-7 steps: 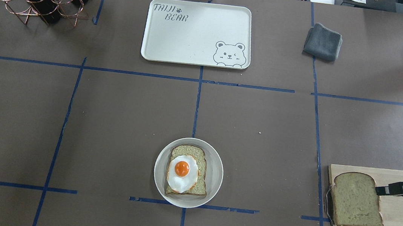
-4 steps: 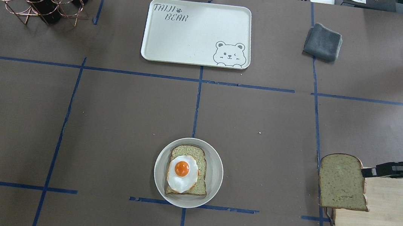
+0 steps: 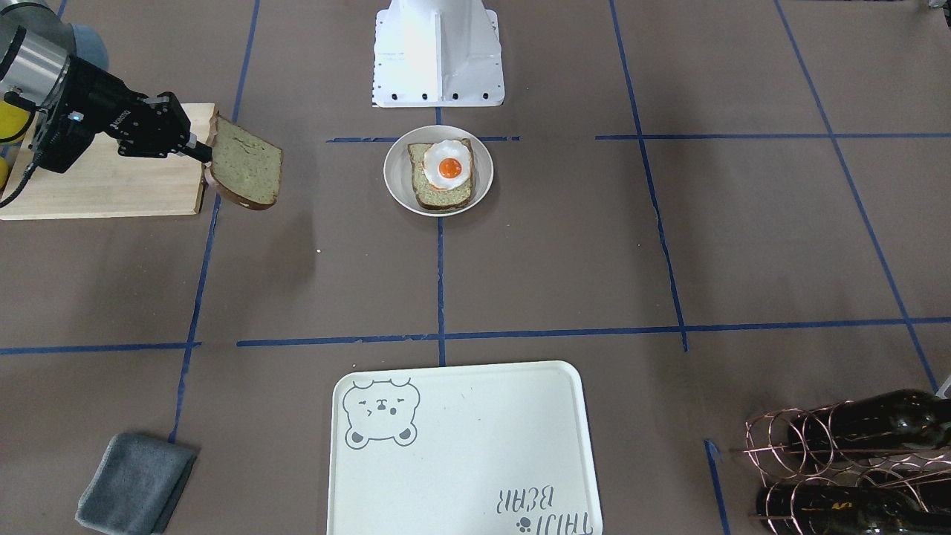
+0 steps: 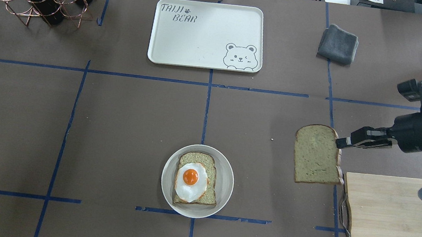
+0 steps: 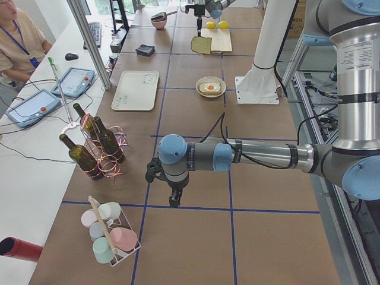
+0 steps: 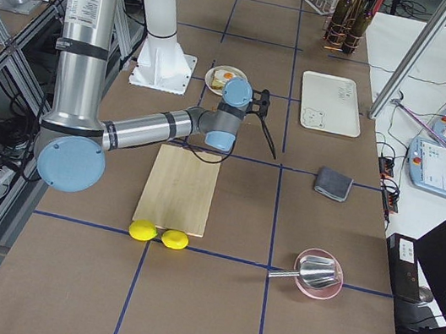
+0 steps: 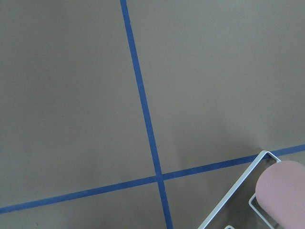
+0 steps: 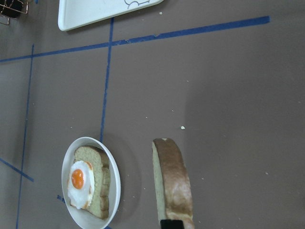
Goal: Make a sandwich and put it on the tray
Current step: 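Carry the bread slice with the right gripper over the egg plate, then lower the bread onto the egg and open the right gripper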
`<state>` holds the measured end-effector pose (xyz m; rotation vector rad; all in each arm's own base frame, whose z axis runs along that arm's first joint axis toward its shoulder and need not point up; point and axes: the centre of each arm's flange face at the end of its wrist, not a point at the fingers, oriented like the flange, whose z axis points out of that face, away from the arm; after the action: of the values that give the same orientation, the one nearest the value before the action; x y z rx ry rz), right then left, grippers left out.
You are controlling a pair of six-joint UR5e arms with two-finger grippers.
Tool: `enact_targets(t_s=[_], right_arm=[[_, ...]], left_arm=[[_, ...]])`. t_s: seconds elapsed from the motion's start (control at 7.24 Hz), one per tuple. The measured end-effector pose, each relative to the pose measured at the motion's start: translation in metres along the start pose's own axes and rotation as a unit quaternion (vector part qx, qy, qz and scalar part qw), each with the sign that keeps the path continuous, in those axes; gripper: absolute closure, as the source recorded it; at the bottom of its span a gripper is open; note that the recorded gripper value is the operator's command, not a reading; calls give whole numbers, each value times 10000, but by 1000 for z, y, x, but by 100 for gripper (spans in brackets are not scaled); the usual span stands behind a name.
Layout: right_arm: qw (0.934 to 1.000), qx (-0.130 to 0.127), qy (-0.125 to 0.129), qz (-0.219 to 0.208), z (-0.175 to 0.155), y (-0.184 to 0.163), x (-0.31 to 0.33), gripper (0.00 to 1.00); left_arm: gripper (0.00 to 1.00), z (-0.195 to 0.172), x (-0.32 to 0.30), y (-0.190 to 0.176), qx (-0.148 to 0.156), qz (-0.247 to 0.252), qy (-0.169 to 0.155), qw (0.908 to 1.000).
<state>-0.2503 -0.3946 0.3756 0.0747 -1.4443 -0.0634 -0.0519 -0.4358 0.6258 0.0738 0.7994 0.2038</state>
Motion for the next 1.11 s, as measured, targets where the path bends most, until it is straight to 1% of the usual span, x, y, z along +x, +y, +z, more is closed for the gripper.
enact_targets(t_s=[0.14,0.28,0.55,0.69,0.83,0.97,1.11], right_arm=[[9999,-18,-114,65,17,-12,-34,100],[9997,-43,-216,73,41,-18,-71,100],[9994,-66,-312,129,98,-14,-143,100],[9994,-48,-326,128,130,-1,-173,100],[9994,-32,-314,116,162,20,-190,100],[9996,-16,-263,112,189,41,-196,100],[9998,6,-191,111,207,52,-195,100]], left_arm=[[0,0,0,0,-2,-2,2,10000],[0,0,0,0,-4,-4,3,10000],[0,1,-1,0,-10,-11,5,10000],[0,1,-1,1,-15,-15,4,10000],[0,1,-1,1,-19,-20,2,10000],[0,1,-1,1,-21,-22,0,10000],[0,1,-1,2,-26,-26,0,10000]])
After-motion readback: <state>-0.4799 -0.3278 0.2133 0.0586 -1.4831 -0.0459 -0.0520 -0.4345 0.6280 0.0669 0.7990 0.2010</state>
